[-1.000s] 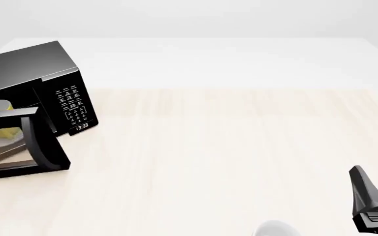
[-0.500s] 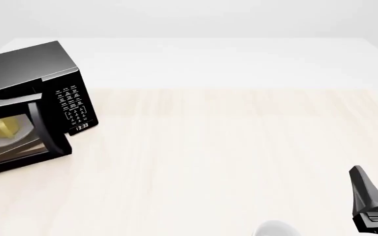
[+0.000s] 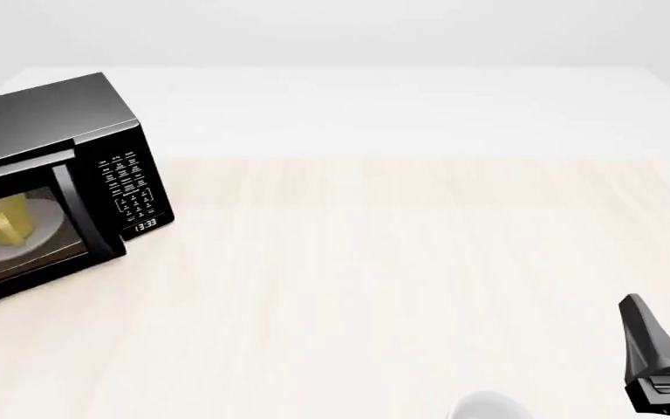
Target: Put the yellow and white mug in the microwave and close it.
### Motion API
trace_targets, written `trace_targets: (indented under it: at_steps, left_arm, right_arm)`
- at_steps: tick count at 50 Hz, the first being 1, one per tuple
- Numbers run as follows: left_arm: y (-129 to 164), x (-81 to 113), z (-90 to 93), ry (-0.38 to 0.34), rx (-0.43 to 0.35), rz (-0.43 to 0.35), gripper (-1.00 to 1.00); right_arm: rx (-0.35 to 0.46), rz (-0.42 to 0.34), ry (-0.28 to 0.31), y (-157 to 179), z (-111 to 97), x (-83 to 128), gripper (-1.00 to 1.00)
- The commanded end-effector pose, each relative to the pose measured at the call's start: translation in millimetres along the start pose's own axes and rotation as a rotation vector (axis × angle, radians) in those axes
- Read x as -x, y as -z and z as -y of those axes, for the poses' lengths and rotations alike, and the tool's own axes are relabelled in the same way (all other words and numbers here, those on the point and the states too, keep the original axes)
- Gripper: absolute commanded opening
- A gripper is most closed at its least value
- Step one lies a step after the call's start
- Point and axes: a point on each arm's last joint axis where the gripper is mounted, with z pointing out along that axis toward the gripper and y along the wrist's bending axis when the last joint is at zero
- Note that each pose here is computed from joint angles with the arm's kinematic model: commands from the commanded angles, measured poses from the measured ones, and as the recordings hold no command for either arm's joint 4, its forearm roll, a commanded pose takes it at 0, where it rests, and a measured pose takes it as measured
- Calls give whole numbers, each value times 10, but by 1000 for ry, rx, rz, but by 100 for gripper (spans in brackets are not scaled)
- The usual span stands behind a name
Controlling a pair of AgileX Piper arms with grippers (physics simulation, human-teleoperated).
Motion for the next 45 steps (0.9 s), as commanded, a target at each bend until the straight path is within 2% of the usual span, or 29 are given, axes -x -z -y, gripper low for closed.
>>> trace_targets:
  at_steps: [1, 5, 6, 9, 10, 15, 22, 31, 34, 36, 45]
  left_arm:
    - [-50, 44, -1, 22, 0, 10, 100]
    - [-67, 51, -1, 25, -1, 11, 100]
    - [-129, 33, -51, 62, 11, -17, 100]
    - [-223, -20, -189, 108, 45, -60, 100]
    - [-272, -41, -201, 121, 47, -81, 100]
    - [-331, -28, -206, 148, 47, -84, 100]
    - [-381, -61, -163, 131, 37, -87, 100]
    - [-277, -30, -53, 96, 10, -61, 100]
    - [-184, -8, 89, 78, -26, -33, 100]
    - [-204, -63, 146, 89, -40, -58, 100]
    - [-32, -67, 136, 83, -39, -46, 100]
  right_arm:
    - [0, 0, 0, 1, 0, -3, 100]
    - [0, 0, 0, 1, 0, -3, 100]
    - [0, 0, 0, 1, 0, -3, 100]
    - [0, 0, 0, 1, 0, -3, 100]
    - [0, 0, 0, 1, 0, -3, 100]
    - [0, 0, 0, 1, 0, -3, 100]
    - [0, 0, 0, 1, 0, -3, 100]
    - [0, 0, 0, 2, 0, -3, 100]
    - [0, 0, 0, 1, 0, -3, 100]
    - [0, 0, 0, 1, 0, -3, 100]
    - [0, 0, 0, 1, 0, -3, 100]
